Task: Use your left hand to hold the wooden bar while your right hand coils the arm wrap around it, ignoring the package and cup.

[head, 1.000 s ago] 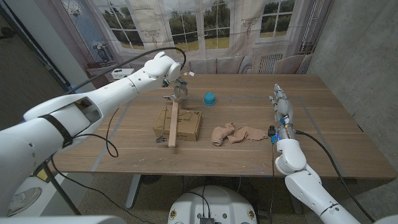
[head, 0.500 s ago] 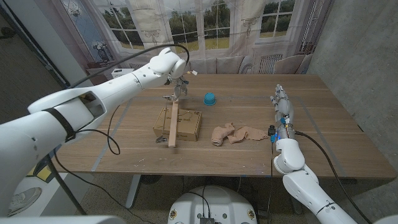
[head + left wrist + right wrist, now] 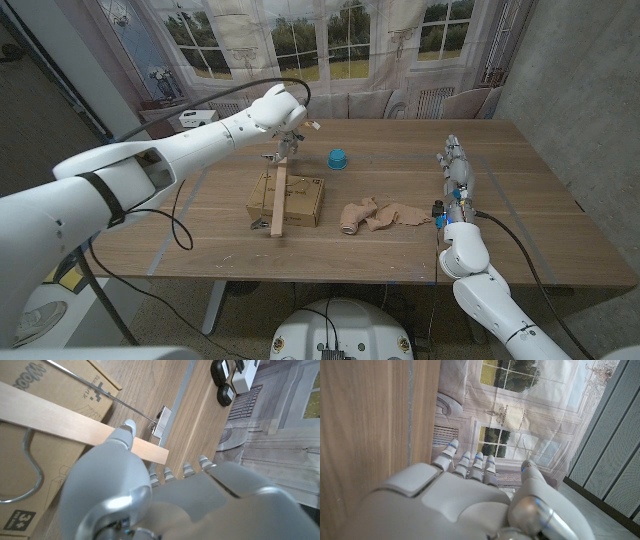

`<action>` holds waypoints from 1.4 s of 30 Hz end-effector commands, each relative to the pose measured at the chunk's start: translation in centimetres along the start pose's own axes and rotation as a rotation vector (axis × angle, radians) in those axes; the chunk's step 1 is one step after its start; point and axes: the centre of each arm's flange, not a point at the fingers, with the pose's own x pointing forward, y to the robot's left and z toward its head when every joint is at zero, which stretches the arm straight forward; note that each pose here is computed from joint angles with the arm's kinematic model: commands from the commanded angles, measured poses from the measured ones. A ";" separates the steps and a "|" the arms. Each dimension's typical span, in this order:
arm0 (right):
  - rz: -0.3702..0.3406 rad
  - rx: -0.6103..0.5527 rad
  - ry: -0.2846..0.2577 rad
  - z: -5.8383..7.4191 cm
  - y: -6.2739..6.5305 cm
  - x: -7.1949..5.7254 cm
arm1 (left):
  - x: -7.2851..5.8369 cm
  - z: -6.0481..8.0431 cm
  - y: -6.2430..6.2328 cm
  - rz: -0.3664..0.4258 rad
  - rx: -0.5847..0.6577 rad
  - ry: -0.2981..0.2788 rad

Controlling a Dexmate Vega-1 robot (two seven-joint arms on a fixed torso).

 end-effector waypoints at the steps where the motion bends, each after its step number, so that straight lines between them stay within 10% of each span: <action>1: -0.011 0.004 -0.028 0.2 -0.1 -0.2 | 1.5 1.7 -0.9 0.033 0.063 -0.004; 11: -0.006 0.009 -0.044 0.5 0.2 0.0 | 1.4 2.8 -1.4 0.058 0.077 -0.031; 30: 0.015 -0.001 -0.056 1.0 0.6 0.1 | 0.3 4.2 -2.9 0.184 0.191 0.110; 42: 0.013 -0.012 -0.061 1.5 0.5 -0.9 | 0.8 4.7 -3.9 0.063 0.183 0.129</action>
